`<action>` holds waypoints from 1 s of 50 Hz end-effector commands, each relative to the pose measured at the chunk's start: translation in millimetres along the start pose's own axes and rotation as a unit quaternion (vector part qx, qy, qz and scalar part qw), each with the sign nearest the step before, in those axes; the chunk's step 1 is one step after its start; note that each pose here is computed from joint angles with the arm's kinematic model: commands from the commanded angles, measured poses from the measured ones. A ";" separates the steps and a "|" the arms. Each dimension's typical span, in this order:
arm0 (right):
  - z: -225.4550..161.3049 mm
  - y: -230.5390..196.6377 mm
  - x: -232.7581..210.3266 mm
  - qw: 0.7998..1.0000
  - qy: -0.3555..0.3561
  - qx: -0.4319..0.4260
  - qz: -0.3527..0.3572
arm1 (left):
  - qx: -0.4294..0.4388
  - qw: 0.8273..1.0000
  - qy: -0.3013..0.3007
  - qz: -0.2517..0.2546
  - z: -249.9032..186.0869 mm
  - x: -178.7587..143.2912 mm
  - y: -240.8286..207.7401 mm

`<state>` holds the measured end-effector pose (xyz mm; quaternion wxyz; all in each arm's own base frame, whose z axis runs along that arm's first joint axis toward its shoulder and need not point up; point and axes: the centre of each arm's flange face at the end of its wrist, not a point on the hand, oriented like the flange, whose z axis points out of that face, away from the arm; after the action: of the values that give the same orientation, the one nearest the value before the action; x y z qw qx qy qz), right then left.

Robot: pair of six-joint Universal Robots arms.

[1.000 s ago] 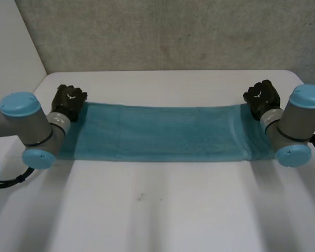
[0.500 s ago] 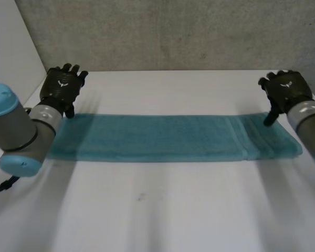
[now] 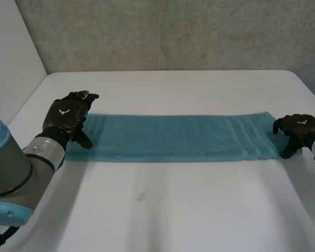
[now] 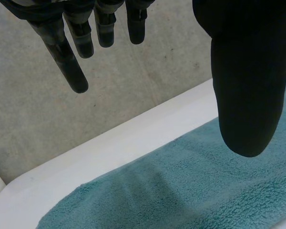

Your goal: Fold the laundry

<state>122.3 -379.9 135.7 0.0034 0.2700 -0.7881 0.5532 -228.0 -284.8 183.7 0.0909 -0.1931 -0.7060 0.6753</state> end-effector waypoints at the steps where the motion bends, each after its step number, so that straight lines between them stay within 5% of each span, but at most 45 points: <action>1: 6.8 7.0 7.3 1.000 0.008 -0.006 -0.005 | -0.002 1.000 -0.006 0.001 1.2 -1.4 1.8; 9: 15.5 17.1 27.7 0.999 0.043 -0.021 -0.002 | -0.005 1.000 -0.006 0.001 0.1 -1.2 3.5; 19: 1.1 32.2 121.1 0.966 0.235 -0.089 -0.053 | -0.004 1.000 -0.008 0.001 -1.9 -1.8 2.3; 28: -2.1 -11.9 121.8 0.963 0.250 -0.036 -0.096 | -0.003 1.000 -0.012 0.001 -2.1 -2.7 0.9; 37: 3.6 -131.0 -28.1 0.974 0.098 0.156 -0.132 | 0.000 1.000 -0.025 0.002 -1.5 -7.2 -1.0; 44: -36.3 -191.1 -185.0 0.932 -0.070 0.312 -0.169 | 0.005 0.999 -0.037 0.001 -2.4 -11.4 -5.7; 50: -56.3 -160.4 -299.4 0.893 -0.206 0.353 -0.187 | 0.004 0.999 -0.046 0.001 -2.4 -13.3 -5.4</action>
<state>360.5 -310.3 253.2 -0.0552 0.4338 -0.5126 0.7389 -217.4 -287.5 190.8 0.0639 -0.1678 -0.7051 0.6860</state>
